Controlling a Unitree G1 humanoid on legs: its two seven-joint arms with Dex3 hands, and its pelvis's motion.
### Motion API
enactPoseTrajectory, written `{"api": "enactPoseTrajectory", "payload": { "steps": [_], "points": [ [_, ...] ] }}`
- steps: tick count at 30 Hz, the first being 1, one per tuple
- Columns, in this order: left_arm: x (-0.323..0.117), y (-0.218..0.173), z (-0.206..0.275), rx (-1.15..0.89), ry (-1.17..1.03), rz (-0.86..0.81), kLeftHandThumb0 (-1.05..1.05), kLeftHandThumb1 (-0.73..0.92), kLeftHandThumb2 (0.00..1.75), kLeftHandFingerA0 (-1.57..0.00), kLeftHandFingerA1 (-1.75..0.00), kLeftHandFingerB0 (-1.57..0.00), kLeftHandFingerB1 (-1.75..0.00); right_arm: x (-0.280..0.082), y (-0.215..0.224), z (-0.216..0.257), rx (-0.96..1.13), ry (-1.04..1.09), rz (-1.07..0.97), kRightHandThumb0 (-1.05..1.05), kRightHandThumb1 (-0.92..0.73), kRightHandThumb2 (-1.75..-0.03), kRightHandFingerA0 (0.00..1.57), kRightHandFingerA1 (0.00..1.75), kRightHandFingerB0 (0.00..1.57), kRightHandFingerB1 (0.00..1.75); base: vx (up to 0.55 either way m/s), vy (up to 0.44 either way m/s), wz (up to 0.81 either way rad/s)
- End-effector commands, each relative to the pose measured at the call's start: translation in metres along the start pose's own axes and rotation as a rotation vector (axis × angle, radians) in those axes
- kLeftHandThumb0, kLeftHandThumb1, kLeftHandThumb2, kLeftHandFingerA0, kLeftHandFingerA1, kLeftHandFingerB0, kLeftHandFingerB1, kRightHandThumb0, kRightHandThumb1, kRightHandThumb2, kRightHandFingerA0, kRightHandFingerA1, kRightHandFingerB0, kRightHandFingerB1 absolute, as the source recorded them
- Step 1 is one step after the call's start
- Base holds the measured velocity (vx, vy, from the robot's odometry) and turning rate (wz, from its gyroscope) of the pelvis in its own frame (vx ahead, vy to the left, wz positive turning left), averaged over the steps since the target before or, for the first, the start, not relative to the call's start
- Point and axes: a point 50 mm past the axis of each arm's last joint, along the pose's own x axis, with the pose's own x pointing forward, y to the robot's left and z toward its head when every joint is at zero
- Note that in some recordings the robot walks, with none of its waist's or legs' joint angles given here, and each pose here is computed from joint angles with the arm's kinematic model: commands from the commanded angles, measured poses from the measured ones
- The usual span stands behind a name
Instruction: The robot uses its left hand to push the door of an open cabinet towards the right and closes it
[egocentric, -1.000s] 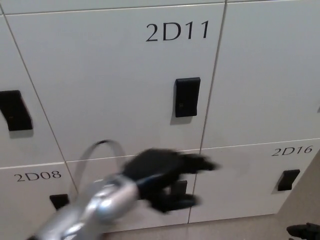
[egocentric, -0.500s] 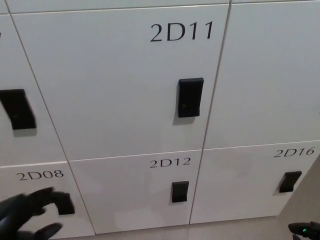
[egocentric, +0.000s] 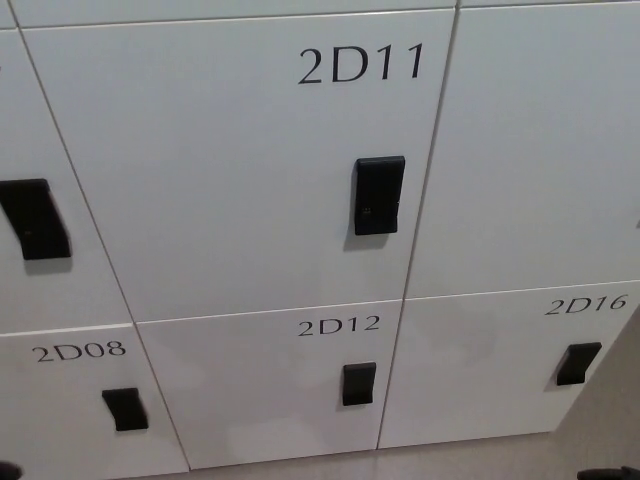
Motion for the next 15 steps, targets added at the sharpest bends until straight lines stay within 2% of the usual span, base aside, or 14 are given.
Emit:
{"api": "enactPoseTrajectory", "payload": {
  "steps": [1,5,11,12,13,14,15],
  "points": [
    [-0.003,0.0043,-0.0202,-0.091,0.105,-0.04,-0.5,0.73,0.63,-0.64,-0.47,-0.47,-0.37,-0.0079,0.005,-0.018,-0.013,0.029,0.015,-0.53,-0.68,-0.97,0.33,0.53,0.25,0.47,0.0,0.0,0.0],
    [0.0008,0.004,-0.0203,-0.177,0.14,-0.082,-0.52,0.72,0.63,-0.69,-0.47,-0.52,-0.37,-0.0073,0.0037,-0.0172,0.002,0.033,0.014,-0.53,-0.67,-0.97,0.32,0.52,0.23,0.46,0.0,0.0,0.0],
    [0.0032,0.0058,-0.0174,-0.179,0.13,-0.076,-0.53,0.73,0.63,-0.67,-0.44,-0.5,-0.37,-0.0054,0.0028,-0.0126,-0.009,0.021,0.01,-0.53,-0.66,-0.97,0.33,0.53,0.23,0.47,0.0,0.0,0.0],
    [0.0042,0.006,-0.0163,-0.179,0.13,-0.074,-0.58,0.63,0.95,-0.51,-0.56,-0.39,-0.51,-0.0048,0.0018,-0.0115,-0.004,0.02,0.012,-0.54,-0.66,-0.97,0.32,0.53,0.23,0.46,0.0,0.0,0.0],
    [0.0054,0.0063,-0.015,-0.18,0.131,-0.073,-0.58,0.63,0.95,-0.51,-0.56,-0.39,-0.51,-0.004,0.0005,-0.0101,0.003,0.018,0.013,-0.54,-0.66,-0.97,0.32,0.53,0.23,0.46,0.0,0.0,0.0],
    [0.0061,0.0057,-0.0145,-0.184,0.133,-0.074,-0.58,0.78,0.65,-0.53,-0.38,-0.43,-0.34,-0.0039,-0.0004,-0.0097,0.009,0.017,0.01,-0.53,-0.66,-0.96,0.34,0.53,0.25,0.47,0.0,0.0,0.0],
    [0.0064,0.0053,-0.0142,-0.185,0.135,-0.074,-0.58,0.78,0.65,-0.53,-0.38,-0.43,-0.34,-0.0039,-0.0009,-0.0096,0.013,0.016,0.007,-0.53,-0.66,-0.96,0.34,0.53,0.25,0.47,0.0,0.0,0.0]
  ]
}}
